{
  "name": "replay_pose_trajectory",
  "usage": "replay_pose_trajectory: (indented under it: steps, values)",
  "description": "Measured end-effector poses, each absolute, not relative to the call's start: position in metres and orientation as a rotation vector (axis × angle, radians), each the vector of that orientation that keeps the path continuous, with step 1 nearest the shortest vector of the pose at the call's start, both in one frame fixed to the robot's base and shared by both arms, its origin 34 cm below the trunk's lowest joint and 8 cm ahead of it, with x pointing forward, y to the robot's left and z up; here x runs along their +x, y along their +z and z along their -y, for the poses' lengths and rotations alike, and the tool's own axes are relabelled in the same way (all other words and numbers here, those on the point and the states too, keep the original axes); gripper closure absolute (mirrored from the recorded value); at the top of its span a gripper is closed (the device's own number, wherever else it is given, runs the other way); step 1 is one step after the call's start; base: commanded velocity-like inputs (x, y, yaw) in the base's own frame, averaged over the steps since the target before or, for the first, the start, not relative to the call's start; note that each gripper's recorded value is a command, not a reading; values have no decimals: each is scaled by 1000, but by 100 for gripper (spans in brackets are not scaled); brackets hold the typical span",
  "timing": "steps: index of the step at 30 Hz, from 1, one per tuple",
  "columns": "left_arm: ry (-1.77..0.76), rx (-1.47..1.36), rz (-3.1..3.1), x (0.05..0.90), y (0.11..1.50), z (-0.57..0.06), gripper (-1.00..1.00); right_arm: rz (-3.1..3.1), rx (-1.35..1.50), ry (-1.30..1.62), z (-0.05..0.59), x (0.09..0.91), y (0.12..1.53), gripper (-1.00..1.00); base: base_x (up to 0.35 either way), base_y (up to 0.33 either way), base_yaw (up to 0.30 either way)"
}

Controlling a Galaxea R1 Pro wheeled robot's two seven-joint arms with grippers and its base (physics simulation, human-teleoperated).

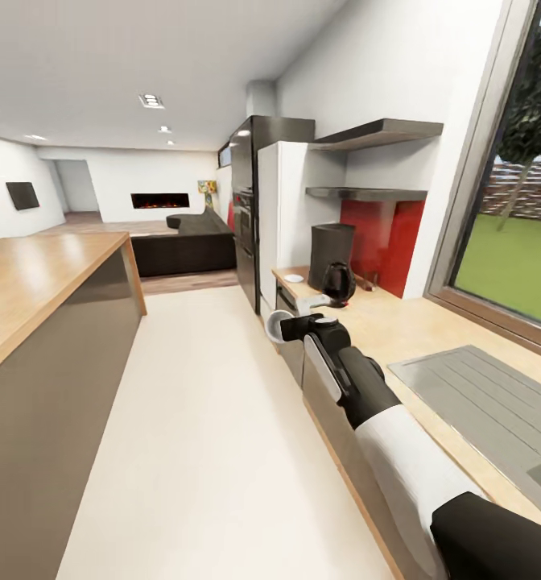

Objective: Set up a coffee station on the kitchen countertop: keep the coffee maker on the countertop, move the bottle of coffee from the kitchen shelf to the counter next to the coffee maker, place a paper coffee filter on top of the coffee maker, put the saucer next to the coffee maker with the coffee cup on the saucer, and place the electric kettle next to the coffee maker.

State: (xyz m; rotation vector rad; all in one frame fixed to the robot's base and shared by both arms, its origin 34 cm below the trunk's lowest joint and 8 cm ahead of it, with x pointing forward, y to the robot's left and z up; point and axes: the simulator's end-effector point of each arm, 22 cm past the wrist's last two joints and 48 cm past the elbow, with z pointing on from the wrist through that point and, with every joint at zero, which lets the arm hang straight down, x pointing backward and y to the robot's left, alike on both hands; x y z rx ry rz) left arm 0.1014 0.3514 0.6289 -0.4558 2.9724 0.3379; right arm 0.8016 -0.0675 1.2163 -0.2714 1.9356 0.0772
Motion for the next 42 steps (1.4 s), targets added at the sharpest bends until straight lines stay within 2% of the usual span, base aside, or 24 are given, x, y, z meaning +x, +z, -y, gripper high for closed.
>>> replay_pose_trajectory:
  steps: [19, 42]
  values:
    - [343, -456, -2986, 96, 629, -352, -100, -1944, -268, 82, 68, 804, 1210, 100, 329, 73, 3]
    - [342, -456, -2984, 97, 629, -352, -100, -1949, -271, 80, 68, 804, 1207, 100, 294, 193, 0]
